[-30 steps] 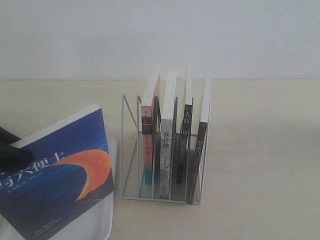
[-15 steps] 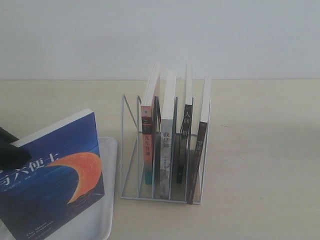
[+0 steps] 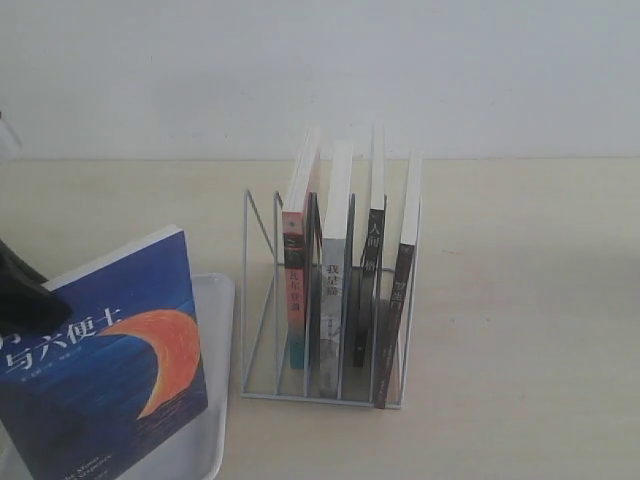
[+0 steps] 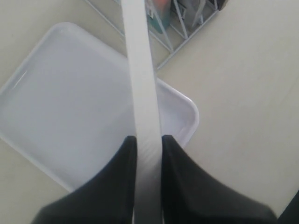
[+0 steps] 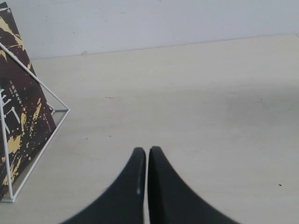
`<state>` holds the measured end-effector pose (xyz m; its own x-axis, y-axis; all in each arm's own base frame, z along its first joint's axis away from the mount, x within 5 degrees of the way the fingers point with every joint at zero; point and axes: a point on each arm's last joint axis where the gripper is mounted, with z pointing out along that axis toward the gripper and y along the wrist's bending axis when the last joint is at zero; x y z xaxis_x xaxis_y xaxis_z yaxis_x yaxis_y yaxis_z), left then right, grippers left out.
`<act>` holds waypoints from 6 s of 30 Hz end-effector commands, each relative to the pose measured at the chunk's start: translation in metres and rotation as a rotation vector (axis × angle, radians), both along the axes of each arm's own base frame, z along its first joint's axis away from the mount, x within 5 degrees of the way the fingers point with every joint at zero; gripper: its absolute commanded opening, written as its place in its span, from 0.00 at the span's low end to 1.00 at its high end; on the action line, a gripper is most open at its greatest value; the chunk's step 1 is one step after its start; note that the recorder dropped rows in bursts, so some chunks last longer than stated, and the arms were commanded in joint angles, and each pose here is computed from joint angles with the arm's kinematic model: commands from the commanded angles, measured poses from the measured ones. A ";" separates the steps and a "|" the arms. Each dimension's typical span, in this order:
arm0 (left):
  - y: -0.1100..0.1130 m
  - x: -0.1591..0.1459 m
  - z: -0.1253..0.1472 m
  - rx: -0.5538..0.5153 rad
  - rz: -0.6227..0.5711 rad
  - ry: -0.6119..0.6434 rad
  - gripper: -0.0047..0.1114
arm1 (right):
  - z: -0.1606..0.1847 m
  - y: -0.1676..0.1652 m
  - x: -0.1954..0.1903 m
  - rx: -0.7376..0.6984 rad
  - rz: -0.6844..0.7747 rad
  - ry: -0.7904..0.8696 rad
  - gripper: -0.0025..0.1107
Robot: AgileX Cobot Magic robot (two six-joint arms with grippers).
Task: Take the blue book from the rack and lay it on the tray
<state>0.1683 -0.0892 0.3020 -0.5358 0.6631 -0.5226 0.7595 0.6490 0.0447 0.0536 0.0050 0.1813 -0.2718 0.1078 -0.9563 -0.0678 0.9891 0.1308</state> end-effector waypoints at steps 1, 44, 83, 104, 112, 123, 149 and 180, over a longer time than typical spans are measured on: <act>0.001 0.013 -0.004 -0.007 0.016 0.022 0.08 | 0.002 0.000 0.000 -0.008 0.001 -0.020 0.03; -0.006 0.054 -0.029 0.043 0.046 -0.065 0.50 | 0.002 0.000 0.000 -0.008 0.001 -0.020 0.03; -0.006 0.062 -0.024 0.051 0.035 -0.177 0.23 | 0.002 0.000 0.000 -0.008 0.001 -0.020 0.03; 0.008 0.038 0.016 -0.235 0.442 -0.196 0.08 | 0.002 0.000 0.000 -0.008 0.001 -0.020 0.03; 0.008 0.038 0.016 -0.236 0.442 -0.198 0.08 | 0.002 0.000 0.000 -0.008 0.001 -0.020 0.03; 0.016 0.016 0.035 -0.283 0.434 -0.284 0.08 | 0.002 0.000 0.000 -0.008 0.001 -0.020 0.03; 0.087 -0.181 0.097 -0.660 0.416 -0.805 0.08 | 0.002 0.000 0.000 -0.008 0.001 -0.020 0.03; 0.084 -0.113 -0.083 -0.828 0.784 -0.895 0.08 | 0.002 0.000 0.000 -0.008 0.001 -0.020 0.03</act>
<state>0.0538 -0.0072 0.2258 0.0982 -0.2447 -0.9646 0.1599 0.9606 -0.2274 0.0536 0.0050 0.1813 -0.2718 0.1078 -0.9563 -0.0678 0.9891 0.1308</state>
